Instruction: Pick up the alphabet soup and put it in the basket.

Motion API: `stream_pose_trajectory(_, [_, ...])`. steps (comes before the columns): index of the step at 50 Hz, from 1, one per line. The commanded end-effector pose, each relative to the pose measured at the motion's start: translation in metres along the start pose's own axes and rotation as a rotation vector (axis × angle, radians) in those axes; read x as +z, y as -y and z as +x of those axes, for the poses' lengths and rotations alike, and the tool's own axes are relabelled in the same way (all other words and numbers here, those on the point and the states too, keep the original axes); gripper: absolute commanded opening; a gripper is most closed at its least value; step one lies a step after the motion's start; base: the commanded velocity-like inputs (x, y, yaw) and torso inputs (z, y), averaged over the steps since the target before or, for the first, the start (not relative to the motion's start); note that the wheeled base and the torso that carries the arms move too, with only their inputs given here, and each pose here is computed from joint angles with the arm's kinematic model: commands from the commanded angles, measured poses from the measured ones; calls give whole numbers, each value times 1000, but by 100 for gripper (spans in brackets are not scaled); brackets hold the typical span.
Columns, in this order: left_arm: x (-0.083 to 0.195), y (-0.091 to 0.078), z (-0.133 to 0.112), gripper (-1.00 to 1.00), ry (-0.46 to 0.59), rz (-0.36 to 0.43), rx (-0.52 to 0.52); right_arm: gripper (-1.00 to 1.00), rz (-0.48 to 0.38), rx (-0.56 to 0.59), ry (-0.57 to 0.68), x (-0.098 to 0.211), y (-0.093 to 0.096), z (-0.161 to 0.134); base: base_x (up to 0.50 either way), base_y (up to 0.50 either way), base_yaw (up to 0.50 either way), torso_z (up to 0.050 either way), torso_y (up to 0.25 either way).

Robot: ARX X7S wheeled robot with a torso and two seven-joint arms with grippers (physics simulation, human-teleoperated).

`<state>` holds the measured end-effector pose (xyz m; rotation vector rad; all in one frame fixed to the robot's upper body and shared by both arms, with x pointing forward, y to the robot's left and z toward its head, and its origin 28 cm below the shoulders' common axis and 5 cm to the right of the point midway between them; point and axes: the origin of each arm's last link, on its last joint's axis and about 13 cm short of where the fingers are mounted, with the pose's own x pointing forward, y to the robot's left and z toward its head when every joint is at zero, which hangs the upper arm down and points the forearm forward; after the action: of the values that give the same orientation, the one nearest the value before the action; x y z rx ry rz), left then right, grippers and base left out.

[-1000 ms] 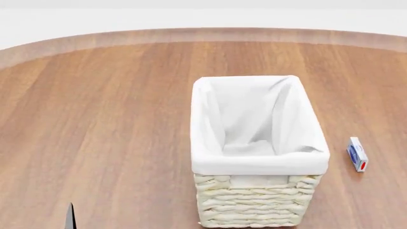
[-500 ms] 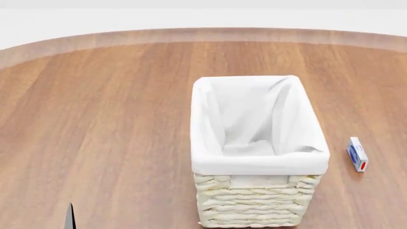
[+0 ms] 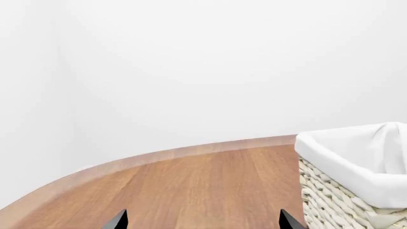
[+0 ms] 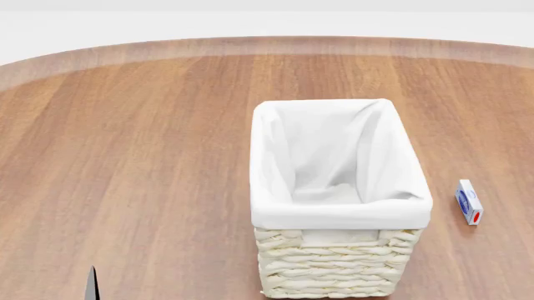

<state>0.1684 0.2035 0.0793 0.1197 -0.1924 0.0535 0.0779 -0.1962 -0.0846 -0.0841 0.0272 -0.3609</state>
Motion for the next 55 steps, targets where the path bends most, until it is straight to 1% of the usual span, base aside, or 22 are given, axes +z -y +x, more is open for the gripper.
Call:
stream_pose_trajectory(1, [0, 0, 0, 100, -1, 0, -1, 100, -4, -14, -18, -9, -2, 4, 0, 0, 0, 0, 0])
stream_pose_trajectory(12, [0, 0, 0, 100, -2, 0, 0, 100, 2, -11, -20, -11, -6, 9, 0, 0, 0, 0, 0])
stream_pose_trajectory(22, [-1, -1, 0, 100, -2, 1, 3, 100, 10, -18, -12, -10, -7, 13, 0, 0, 0, 0, 0])
stream_pose_trajectory(23, [-1, -1, 0, 100, -1, 0, 3, -100, 12, -15, -12, -10, -7, 12, 0, 0, 0, 0, 0])
stream_pose_trajectory(31, [-1, -1, 0, 100, -3, 0, 5, -100, 20, -5, -2, -7, -8, 12, 0, 0, 0, 0, 0])
stream_pose_trajectory(35, [-1, -1, 0, 100, -3, -1, 5, -100, 39, 7, 26, 6, -10, 14, 0, 0, 0, 0, 0])
stream_pose_trajectory(37, [-1, -1, 0, 100, -4, 0, 5, -100, 56, 16, 58, 20, -12, 16, 0, 0, 0, 0, 0])
stream_pose_trajectory(40, [-2, -1, 0, 100, -8, -3, 5, -100, 58, 32, 137, 54, -13, 21, 0, 0, 0, 0, 0])
stream_pose_trajectory(41, [-2, -1, 0, 100, -9, -4, 5, -100, 70, 47, 156, 62, -13, 21, 0, 0, 0, 0, 0])
stream_pose_trajectory(45, [-2, -1, 0, 100, -9, -9, 5, -100, 78, 66, 188, 86, -14, 24, 0, 0, 0, 0, 0])
stream_pose_trajectory(46, [-2, -1, 0, 100, -8, -11, 2, -100, 98, 85, 214, 98, -16, 26, 0, 0, 0, 0, 0])
stream_pose_trajectory(48, [-2, -1, -1, 100, -7, -11, 0, -100, 83, 96, 223, 109, -18, 28, 0, 0, 0, 0, 0])
stream_pose_trajectory(50, [-1, -1, -2, 100, -6, -14, 1, -100, 105, 124, 228, 123, -22, 31, 0, 0, 0, 0, 0])
stream_pose_trajectory(51, [-1, -1, -1, 100, -6, -14, 1, -100, 93, 131, 233, 127, -23, 31, 0, 0, 0, 0, 0])
stream_pose_trajectory(52, [-1, -1, -1, 100, -8, -15, -1, -100, 100, 155, 250, 143, -25, 32, 0, 0, 0, 0, 9])
stream_pose_trajectory(53, [-2, 0, -1, 100, -11, -16, -2, -100, 91, 161, 255, 146, -27, 34, 0, 0, 0, 0, 0])
stream_pose_trajectory(55, [-3, 0, 0, 100, -15, -20, -4, -100, 112, 188, 281, 153, -29, 34, 0, 0, 0, 0, 0])
